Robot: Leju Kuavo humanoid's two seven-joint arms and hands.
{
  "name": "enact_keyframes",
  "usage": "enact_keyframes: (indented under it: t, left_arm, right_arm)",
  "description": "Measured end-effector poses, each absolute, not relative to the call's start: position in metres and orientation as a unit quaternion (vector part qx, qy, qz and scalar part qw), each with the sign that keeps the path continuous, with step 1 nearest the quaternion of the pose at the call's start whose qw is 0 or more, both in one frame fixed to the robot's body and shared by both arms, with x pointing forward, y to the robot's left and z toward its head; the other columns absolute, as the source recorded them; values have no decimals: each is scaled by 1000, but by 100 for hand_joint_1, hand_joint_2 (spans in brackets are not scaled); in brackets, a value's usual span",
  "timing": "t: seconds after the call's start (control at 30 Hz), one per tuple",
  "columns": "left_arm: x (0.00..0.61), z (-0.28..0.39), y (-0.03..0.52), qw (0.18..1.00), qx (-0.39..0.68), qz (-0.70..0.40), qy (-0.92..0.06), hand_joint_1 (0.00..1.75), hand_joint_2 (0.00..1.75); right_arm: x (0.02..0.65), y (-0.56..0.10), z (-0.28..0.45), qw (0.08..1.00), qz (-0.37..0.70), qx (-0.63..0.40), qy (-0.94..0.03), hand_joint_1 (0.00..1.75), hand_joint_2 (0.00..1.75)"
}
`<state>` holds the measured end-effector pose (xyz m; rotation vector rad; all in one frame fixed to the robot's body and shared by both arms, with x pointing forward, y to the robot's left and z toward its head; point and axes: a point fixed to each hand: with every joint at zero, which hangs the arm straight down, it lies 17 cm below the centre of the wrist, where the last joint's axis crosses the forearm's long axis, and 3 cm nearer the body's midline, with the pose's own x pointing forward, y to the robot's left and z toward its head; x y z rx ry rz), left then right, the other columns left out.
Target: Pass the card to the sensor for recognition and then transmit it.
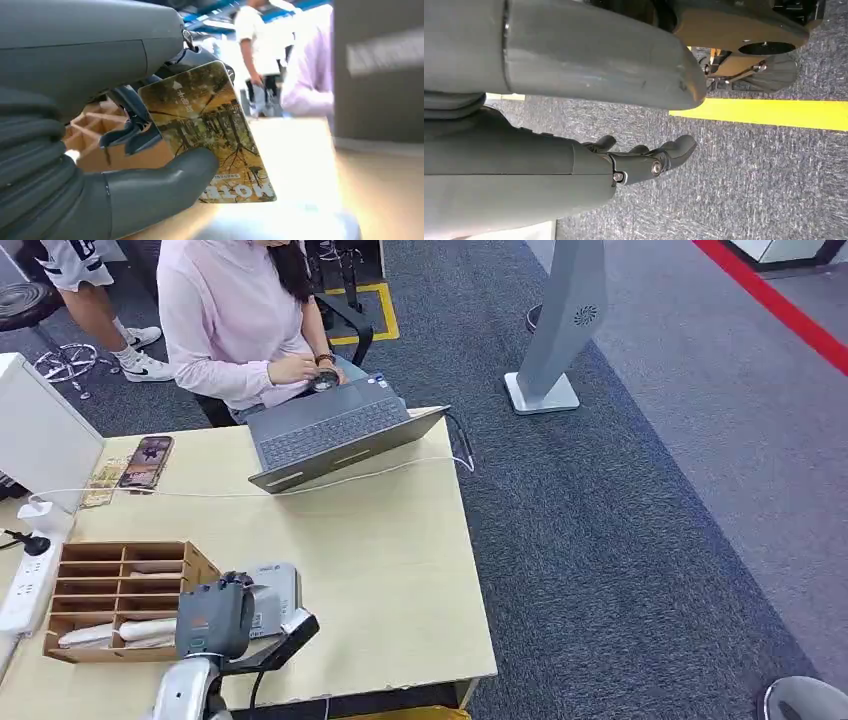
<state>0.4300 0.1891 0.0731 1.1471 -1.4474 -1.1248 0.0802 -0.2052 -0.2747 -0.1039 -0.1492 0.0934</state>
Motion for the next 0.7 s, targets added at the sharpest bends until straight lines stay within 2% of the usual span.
enact_keyframes:
  t: [0.13,0.33,0.53,0.7]
  left_arm:
    - [449,132,204,426,496,-399,-643,175,175]
    - [491,214,248,369,546,-353,-664,175,175]
    - [536,290,293,325,605,-330,-648,175,175]
    - [577,312,332,330,641,-336,-606,175,175]
  right_arm:
    - [81,-205,-275,994,55,-52,-77,0,0]
    - [81,-202,-274,993,72,-47,-80,0,0]
    - [81,-199,-274,991,95,-42,-81,0,0]
    - [82,-198,-274,990,108,-42,-82,0,0]
